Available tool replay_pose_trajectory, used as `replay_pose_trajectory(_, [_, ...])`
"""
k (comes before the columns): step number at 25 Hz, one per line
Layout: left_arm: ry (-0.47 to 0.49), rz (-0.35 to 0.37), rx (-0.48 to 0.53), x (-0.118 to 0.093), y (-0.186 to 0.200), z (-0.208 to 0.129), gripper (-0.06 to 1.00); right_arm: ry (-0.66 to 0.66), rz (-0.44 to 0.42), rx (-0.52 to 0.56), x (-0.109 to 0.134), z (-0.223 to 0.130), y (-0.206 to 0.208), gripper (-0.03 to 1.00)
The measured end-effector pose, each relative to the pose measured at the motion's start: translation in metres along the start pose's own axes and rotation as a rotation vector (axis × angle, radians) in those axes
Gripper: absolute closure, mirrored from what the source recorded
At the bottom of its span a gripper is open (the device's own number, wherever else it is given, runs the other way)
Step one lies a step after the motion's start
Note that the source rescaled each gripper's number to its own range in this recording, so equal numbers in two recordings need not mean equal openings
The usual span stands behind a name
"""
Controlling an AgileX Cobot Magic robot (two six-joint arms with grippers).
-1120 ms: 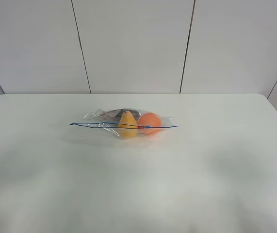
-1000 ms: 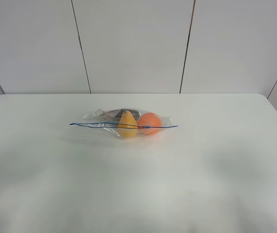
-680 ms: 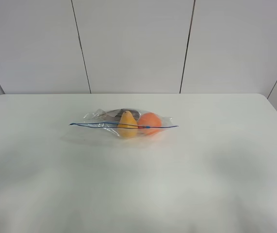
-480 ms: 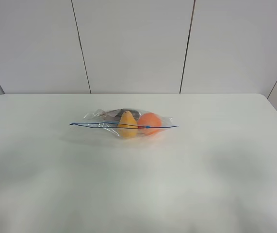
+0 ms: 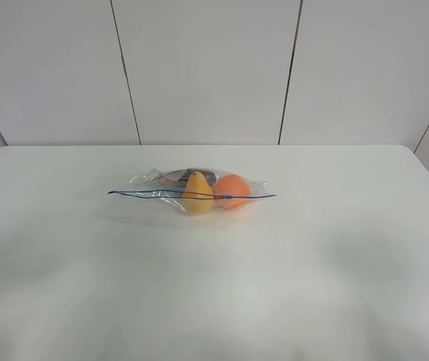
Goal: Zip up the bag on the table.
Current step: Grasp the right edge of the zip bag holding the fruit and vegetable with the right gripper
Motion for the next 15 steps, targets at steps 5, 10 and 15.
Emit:
replay_pose_trajectory(5, [0.000,0.000,0.000,0.0000,0.0000,0.0000,-0.06,0.000,0.000,0.000,0.0000,0.0000,0.0000,-0.03])
replay_pose_trajectory(10, [0.000,0.000,0.000,0.0000,0.0000,0.0000,-0.06,0.000,0.000,0.000,0.0000,0.0000,0.0000,-0.03])
replay_pose_trajectory(15, [0.000,0.000,0.000,0.0000,0.0000,0.0000,-0.06,0.000,0.000,0.001,0.0000,-0.0002,0.0000,-0.03])
Point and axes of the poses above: a point on each arm's last joint axis where the gripper is mounted, y pointing back along that axis away from the gripper, x along the wrist's bending axis when the last joint is at zero, z = x × y, the point moved 9 cm from there along -y, pointing out along that axis toward the gripper, and after that the axes turned 4 degrees about y, right-handed, at the moved point
